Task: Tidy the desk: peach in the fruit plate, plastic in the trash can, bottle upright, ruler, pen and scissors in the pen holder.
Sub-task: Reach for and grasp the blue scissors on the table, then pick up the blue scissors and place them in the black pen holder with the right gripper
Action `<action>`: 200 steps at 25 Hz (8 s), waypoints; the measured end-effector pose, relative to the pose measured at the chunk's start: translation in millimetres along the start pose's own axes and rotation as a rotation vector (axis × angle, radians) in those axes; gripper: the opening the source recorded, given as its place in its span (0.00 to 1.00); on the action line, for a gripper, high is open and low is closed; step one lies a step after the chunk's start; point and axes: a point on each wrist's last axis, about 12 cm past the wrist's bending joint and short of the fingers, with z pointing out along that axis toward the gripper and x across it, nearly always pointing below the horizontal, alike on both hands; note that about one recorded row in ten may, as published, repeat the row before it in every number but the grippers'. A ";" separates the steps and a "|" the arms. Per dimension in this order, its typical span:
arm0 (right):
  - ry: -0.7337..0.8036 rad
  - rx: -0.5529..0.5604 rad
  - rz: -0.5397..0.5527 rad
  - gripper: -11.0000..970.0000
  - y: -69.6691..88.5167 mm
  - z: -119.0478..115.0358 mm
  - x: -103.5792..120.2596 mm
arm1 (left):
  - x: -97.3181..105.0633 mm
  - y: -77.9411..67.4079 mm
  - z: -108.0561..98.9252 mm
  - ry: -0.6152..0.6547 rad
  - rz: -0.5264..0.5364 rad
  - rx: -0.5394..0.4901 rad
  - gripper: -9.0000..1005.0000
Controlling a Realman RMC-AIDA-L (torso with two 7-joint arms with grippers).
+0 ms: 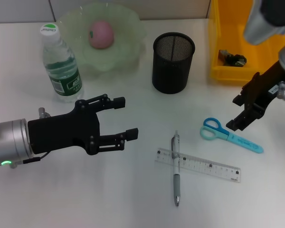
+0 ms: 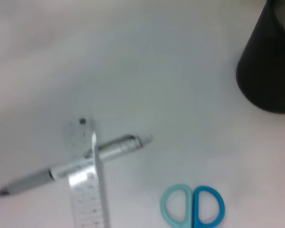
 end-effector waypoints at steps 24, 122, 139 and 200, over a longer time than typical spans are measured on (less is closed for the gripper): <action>0.200 0.057 -0.146 0.75 21.8 41.7 -23.2 | 3.1 -0.4 3.0 0.005 -0.012 -0.012 0.83; 0.222 0.051 -0.152 0.32 24.6 61.0 -20.7 | 0.7 2.2 8.9 0.007 0.002 -0.004 0.83; 0.208 0.066 -0.165 0.25 24.9 56.5 -24.3 | -1.0 3.9 9.5 0.006 0.010 -0.004 0.83; -1.147 0.017 0.012 0.25 35.1 60.9 85.5 | -8.7 5.0 4.4 -0.061 0.000 -0.017 0.83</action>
